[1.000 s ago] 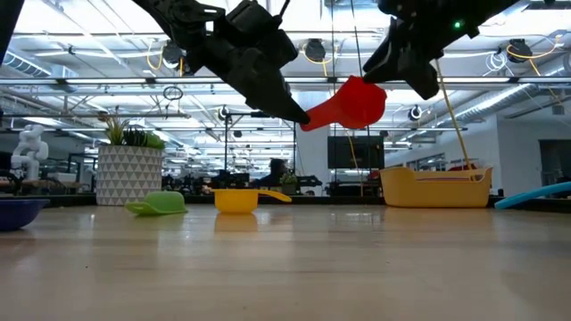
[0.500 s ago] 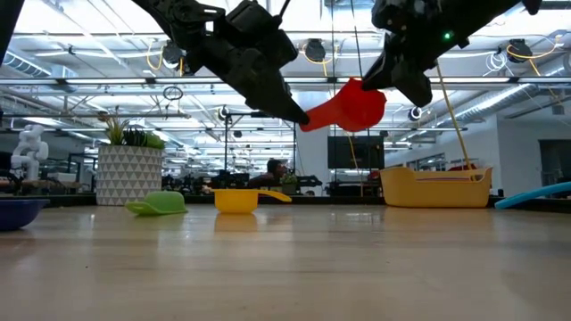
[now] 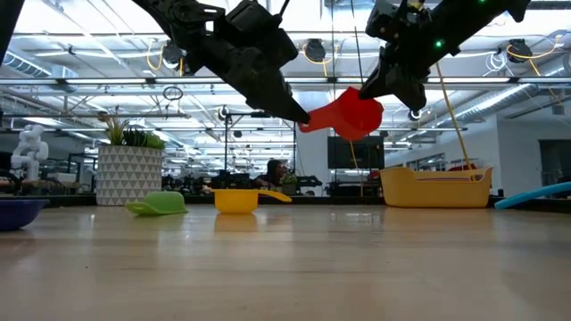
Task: Nest measuring cups in basket
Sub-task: Stack the red measuring cup on top of the blue measuring cup into the bin
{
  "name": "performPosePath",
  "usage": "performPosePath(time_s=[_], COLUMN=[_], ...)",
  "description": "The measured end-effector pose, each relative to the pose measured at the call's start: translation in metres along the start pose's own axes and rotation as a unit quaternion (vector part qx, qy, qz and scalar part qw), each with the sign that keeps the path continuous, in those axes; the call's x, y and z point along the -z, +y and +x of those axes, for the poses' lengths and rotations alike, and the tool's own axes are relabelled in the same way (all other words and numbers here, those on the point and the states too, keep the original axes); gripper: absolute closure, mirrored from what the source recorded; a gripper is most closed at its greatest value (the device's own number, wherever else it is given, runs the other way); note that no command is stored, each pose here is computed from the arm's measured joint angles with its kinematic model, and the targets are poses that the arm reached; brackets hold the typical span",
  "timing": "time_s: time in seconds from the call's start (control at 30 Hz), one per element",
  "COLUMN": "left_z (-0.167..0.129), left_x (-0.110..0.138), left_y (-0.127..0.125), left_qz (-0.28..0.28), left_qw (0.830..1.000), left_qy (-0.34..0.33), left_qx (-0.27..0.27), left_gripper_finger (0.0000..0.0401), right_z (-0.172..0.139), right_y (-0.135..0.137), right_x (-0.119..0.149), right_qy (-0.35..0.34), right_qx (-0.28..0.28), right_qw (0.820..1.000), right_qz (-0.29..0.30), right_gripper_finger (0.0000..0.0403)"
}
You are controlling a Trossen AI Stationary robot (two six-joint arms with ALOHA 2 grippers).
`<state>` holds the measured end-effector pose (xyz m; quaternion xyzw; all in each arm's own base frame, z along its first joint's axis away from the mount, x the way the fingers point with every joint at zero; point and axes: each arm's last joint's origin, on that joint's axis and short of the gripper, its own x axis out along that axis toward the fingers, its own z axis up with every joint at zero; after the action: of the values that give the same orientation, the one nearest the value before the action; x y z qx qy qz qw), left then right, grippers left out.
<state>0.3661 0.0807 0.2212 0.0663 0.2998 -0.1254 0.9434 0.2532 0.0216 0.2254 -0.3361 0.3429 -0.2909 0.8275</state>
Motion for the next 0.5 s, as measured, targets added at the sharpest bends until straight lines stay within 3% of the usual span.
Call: performPosePath(time_s=[0.27,0.5], left_z=[-0.016,-0.064], left_x=[-0.007,-0.026], left_y=[-0.001,-0.006], left_qz=[-0.013,-0.008], left_qw=[0.999,0.986], left_qy=[0.009,0.022], left_qx=[-0.041,-0.165], left_gripper_finger=[0.0308,0.0274], right_z=[0.003,0.016], right_y=[-0.003,-0.018], right_x=[0.006,0.02], right_qy=[0.021,0.073], right_qx=[0.001,0.026], right_qw=[0.999,0.989], right_qz=[0.032,0.123], right_gripper_finger=[0.0402,0.0402])
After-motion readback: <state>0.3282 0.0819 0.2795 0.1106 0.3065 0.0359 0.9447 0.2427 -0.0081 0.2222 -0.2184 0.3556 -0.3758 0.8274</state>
